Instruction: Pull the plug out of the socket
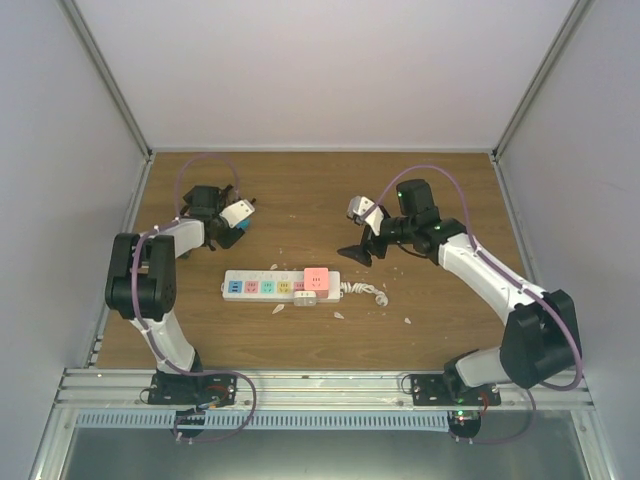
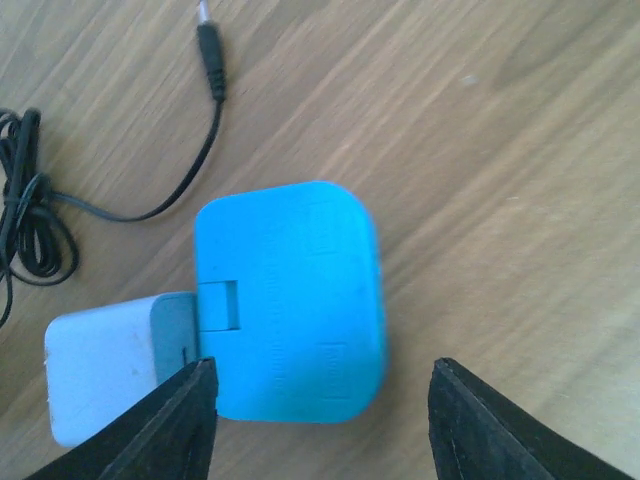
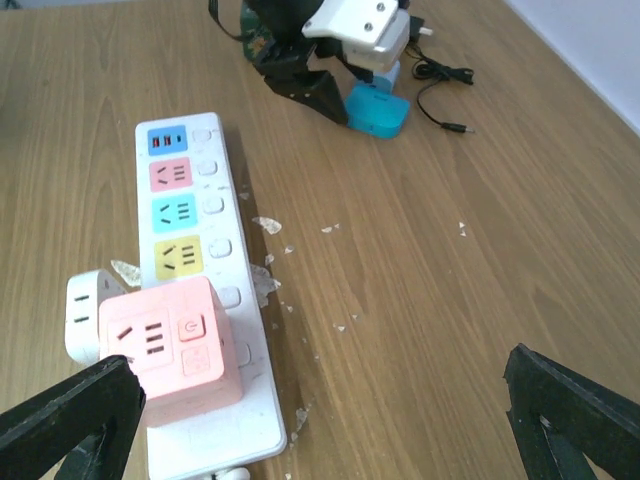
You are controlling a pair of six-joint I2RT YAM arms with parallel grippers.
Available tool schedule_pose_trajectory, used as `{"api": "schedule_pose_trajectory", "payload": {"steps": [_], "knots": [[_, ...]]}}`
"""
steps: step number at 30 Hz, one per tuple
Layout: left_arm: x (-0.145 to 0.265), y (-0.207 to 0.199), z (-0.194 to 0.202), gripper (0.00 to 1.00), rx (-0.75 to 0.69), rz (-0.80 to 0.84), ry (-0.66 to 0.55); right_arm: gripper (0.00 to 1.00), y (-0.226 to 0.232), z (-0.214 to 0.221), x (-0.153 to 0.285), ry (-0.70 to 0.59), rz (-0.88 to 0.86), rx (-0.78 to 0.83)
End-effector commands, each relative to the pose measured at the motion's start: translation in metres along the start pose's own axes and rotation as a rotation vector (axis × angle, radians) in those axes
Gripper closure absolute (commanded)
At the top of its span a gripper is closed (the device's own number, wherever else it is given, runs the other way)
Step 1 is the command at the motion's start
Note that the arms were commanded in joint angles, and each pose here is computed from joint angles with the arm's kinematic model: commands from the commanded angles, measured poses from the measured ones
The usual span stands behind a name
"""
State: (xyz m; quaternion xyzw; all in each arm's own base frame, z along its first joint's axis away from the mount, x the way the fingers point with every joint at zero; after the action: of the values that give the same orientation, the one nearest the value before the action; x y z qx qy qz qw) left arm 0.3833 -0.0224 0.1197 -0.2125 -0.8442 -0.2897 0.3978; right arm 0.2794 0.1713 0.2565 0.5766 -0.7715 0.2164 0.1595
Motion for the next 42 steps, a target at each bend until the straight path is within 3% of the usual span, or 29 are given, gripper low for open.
{"api": "schedule_pose_trajectory", "payload": {"steps": [1, 9, 18, 33, 42], "knots": [[0.032, -0.005, -0.019, 0.39, -0.006, 0.118, -0.129, 0.0, 0.006, 0.012, -0.008, 0.025, -0.068, 0.068], [0.078, -0.027, -0.03, 0.29, -0.014, 0.351, -0.246, 0.0, 0.024, 0.023, -0.028, 0.029, -0.174, 0.136], [0.129, -0.073, -0.02, 0.28, -0.069, 0.59, -0.36, 0.01, 0.042, 0.04, -0.052, 0.065, -0.25, 0.155], [0.138, -0.111, -0.001, 0.29, -0.082, 0.657, -0.369, 0.01, 0.059, 0.047, -0.087, 0.11, -0.31, 0.175], [0.138, -0.13, -0.003, 0.3, -0.113, 0.689, -0.349, 0.12, 0.057, 0.045, -0.099, 0.114, -0.324, 0.173]]}}
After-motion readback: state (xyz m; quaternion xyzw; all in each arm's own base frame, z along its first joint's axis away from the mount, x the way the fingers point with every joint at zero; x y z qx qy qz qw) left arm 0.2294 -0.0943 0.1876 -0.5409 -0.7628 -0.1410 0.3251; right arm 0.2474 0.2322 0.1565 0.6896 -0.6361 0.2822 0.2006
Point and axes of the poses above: each gripper's point midway between its finger pads, its own x axis back along the fingers, its own y axis along the line the jaws close on, z = x × y, the point moved 10 cm from there along x, back along the fingers, and after that the axes turned 5 degrees about x, right-handed, at the moved point
